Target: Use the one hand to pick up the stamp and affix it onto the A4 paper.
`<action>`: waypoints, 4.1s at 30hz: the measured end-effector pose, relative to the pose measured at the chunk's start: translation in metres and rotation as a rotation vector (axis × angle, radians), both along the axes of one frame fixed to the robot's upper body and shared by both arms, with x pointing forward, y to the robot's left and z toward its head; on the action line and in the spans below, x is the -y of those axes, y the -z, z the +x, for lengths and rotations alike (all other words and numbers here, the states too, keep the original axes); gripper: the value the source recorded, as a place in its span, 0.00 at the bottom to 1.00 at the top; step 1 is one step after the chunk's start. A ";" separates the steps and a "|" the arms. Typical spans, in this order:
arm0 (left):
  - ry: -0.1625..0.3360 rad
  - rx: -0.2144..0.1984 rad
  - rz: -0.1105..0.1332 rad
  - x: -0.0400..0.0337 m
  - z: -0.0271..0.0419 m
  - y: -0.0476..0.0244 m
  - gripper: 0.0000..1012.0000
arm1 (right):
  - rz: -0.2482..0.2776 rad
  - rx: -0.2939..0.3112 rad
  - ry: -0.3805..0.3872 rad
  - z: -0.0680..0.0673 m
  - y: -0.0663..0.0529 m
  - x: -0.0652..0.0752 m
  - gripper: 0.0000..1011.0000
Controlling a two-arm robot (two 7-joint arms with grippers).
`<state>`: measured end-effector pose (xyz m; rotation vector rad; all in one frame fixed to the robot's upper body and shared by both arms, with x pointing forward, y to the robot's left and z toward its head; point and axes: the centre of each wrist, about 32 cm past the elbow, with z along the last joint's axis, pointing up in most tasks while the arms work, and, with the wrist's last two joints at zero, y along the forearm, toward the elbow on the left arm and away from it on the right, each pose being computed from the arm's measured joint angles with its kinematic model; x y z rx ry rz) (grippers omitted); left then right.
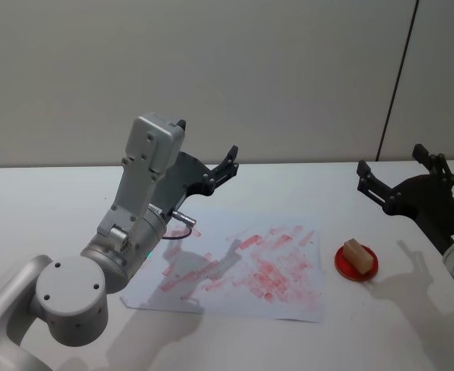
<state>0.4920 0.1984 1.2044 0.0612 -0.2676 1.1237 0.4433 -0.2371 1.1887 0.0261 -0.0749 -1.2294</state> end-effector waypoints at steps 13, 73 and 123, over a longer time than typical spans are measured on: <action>0.000 0.000 0.000 0.0000 0.0000 0.0000 0.99 | 0.000 0.000 0.000 0.000 0.000 0.000 0.99; 0.000 0.000 0.000 0.0000 0.0000 0.0000 0.99 | -0.047 -0.137 -0.010 -0.013 0.003 0.016 0.99; 0.000 0.000 0.000 0.0000 0.0000 0.0000 0.99 | -0.240 -0.411 -0.070 0.013 0.045 -0.010 0.97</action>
